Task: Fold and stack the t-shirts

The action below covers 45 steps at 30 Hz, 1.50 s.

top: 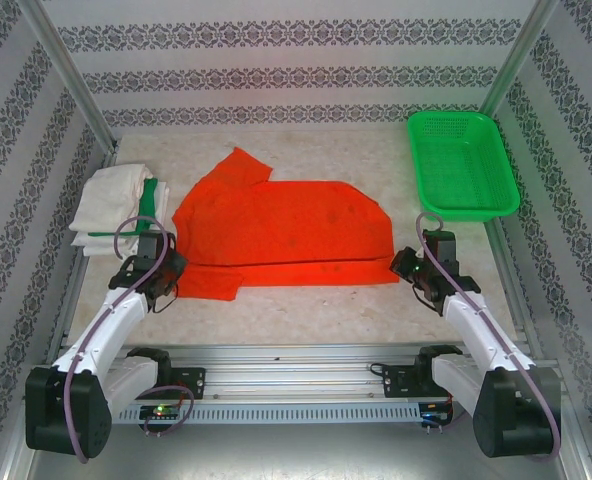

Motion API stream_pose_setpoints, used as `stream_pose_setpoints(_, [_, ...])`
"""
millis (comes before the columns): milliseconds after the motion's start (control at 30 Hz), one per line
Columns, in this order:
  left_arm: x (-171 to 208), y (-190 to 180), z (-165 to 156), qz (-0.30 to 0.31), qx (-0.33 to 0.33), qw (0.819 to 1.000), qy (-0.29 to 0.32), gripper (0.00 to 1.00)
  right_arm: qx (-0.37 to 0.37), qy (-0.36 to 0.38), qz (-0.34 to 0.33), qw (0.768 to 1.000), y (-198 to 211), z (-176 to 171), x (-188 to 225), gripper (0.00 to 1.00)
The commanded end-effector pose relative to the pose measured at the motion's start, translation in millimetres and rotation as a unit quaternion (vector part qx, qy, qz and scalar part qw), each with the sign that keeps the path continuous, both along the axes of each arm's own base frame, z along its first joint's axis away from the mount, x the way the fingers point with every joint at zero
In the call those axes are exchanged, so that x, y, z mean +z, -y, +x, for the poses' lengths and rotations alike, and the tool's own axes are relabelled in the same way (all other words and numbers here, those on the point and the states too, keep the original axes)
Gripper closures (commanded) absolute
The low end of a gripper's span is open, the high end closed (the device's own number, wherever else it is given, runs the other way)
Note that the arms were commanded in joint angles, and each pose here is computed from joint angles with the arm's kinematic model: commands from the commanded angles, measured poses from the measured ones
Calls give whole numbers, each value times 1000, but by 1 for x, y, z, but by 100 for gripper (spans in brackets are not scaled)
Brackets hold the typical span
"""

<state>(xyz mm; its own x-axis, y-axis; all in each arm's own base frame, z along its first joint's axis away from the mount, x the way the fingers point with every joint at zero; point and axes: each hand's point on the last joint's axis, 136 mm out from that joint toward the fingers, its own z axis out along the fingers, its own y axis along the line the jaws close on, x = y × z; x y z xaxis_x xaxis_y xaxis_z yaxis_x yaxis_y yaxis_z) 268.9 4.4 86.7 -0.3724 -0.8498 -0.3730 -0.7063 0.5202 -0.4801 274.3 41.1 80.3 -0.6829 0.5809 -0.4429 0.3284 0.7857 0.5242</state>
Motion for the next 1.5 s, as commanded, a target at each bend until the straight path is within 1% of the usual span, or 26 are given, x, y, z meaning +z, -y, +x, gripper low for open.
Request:
stream_pose_setpoints(0, [-1,-2,-3,-10,17,1000,3,100,-30,-27,-6,999,9,-14,-13,100])
stream_pose_setpoints(333, [-12,-5,-8,-3,19,1000,-14,100,-28,-45,-2,999,7,-20,-25,100])
stream_pose_setpoints(600, [-11,-7,-8,5,20,1000,-18,100,-27,-29,-16,999,11,-22,-15,100])
stream_pose_setpoints(767, [2,-8,4,18,9,1000,-9,100,-24,-22,-22,999,11,-16,-9,100])
stream_pose_setpoints(1000, [25,-11,28,46,-9,999,3,100,-21,-9,-30,999,12,0,3,100])
stream_pose_setpoints(1200, [30,-11,45,56,-19,998,1,100,-15,-5,-34,999,12,12,9,100])
stream_pose_setpoints(1467, [27,-12,61,67,-24,997,-7,100,0,-14,-36,999,7,28,9,100])
